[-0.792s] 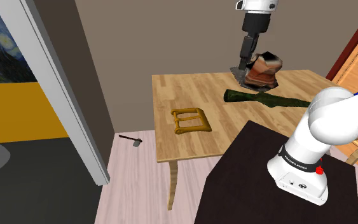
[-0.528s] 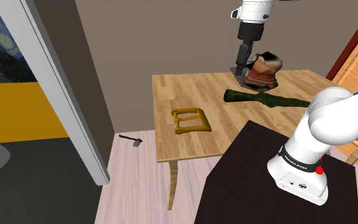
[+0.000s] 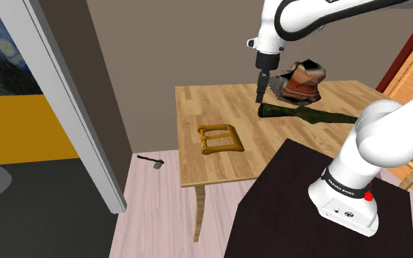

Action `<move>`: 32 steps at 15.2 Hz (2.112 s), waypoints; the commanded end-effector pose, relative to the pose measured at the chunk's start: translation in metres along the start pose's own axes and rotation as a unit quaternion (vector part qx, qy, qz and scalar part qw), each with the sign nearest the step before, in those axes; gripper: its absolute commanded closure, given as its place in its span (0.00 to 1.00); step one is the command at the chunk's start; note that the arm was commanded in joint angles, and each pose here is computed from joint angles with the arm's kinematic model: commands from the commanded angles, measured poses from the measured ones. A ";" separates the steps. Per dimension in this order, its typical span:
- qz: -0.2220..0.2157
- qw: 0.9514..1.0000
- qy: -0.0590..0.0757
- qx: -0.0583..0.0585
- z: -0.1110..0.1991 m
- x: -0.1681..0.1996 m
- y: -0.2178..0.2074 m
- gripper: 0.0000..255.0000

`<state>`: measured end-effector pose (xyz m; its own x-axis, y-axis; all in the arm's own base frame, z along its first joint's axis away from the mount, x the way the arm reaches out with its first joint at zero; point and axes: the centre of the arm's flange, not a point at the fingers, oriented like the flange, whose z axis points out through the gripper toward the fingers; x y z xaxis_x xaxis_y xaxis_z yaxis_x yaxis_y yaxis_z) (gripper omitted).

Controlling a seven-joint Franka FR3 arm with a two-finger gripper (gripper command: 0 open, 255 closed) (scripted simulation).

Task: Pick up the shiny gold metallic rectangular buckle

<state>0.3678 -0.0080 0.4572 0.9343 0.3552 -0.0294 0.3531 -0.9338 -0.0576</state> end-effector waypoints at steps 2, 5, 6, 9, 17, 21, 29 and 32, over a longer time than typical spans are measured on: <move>-0.031 1.000 0.001 -0.002 0.031 0.018 0.014 0.00; -0.061 0.998 0.000 -0.003 0.063 0.037 0.028 0.00; -0.071 0.998 0.000 -0.003 0.074 0.043 0.032 0.00; -0.100 0.995 -0.001 -0.004 0.105 0.063 0.045 0.00; -0.179 0.984 -0.002 -0.007 0.190 0.120 0.072 0.00; -0.217 0.976 -0.003 -0.008 0.233 0.149 0.082 0.00; -0.239 0.971 -0.003 -0.009 0.283 0.166 0.089 0.00; -0.239 0.971 -0.003 -0.009 0.296 0.167 0.090 0.00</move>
<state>0.5412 -0.0193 0.1547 0.6636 0.7480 -0.0107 0.7468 -0.6632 -0.0492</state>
